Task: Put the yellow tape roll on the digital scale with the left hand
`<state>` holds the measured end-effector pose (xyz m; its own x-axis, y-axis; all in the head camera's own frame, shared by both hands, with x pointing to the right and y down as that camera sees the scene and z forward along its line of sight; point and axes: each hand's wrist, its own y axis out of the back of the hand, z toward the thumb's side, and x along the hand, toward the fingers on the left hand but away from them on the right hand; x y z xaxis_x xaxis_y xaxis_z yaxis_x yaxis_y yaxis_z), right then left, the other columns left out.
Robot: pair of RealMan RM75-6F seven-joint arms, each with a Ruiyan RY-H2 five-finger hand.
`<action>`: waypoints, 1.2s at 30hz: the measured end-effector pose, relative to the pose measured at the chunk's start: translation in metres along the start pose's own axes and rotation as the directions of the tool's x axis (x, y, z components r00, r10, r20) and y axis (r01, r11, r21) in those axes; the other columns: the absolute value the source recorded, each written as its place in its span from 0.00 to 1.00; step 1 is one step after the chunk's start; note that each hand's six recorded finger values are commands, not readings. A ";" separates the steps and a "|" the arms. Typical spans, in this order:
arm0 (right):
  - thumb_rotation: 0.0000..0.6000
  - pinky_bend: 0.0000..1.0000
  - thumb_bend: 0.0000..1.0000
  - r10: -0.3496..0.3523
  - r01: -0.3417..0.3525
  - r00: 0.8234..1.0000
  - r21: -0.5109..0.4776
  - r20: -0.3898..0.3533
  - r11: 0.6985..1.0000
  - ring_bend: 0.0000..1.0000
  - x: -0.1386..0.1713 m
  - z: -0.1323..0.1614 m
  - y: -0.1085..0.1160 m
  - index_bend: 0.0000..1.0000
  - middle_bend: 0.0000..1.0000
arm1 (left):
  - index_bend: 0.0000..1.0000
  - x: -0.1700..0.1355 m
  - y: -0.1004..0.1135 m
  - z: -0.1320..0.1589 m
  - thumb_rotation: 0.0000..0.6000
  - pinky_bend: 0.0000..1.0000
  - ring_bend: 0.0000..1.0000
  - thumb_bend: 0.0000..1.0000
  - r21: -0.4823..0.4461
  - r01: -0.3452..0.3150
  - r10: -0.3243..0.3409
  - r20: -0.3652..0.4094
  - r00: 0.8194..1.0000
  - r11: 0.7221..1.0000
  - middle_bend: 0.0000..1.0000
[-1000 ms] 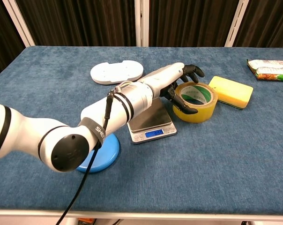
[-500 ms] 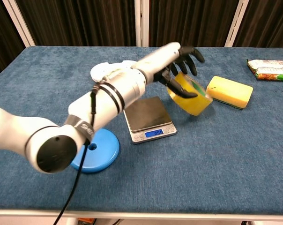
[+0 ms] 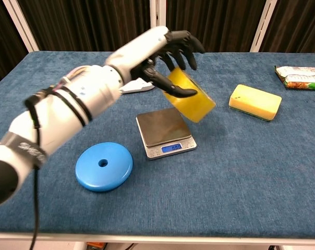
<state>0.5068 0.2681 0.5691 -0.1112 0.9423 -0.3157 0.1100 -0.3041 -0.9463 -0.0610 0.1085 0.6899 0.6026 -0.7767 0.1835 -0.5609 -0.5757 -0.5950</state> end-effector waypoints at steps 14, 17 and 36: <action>1.00 0.00 0.31 0.008 -0.008 1.000 0.006 0.016 1.000 0.00 0.001 -0.004 -0.001 0.00 0.00 | 0.29 -0.012 -0.021 -0.029 1.00 0.50 0.39 0.21 -0.051 0.023 -0.028 -0.094 0.995 0.998 0.37; 1.00 0.00 0.31 0.011 -0.011 1.000 0.006 0.019 1.000 0.00 0.000 -0.006 -0.002 0.00 0.00 | 0.29 -0.016 -0.027 -0.035 1.00 0.50 0.39 0.21 -0.039 0.041 -0.044 -0.102 0.994 0.998 0.38; 1.00 0.00 0.31 0.024 -0.024 1.000 0.012 0.012 1.000 0.00 -0.002 -0.004 -0.007 0.00 0.00 | 0.31 -0.045 -0.025 -0.060 1.00 0.49 0.40 0.21 0.051 0.061 -0.055 -0.099 0.994 0.997 0.38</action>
<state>0.5107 0.2686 0.5771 -0.1202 0.9330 -0.3391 0.1007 -0.3284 -0.9392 -0.1087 0.1423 0.7435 0.5732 -0.7652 0.2930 -0.4939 -0.6080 -0.6217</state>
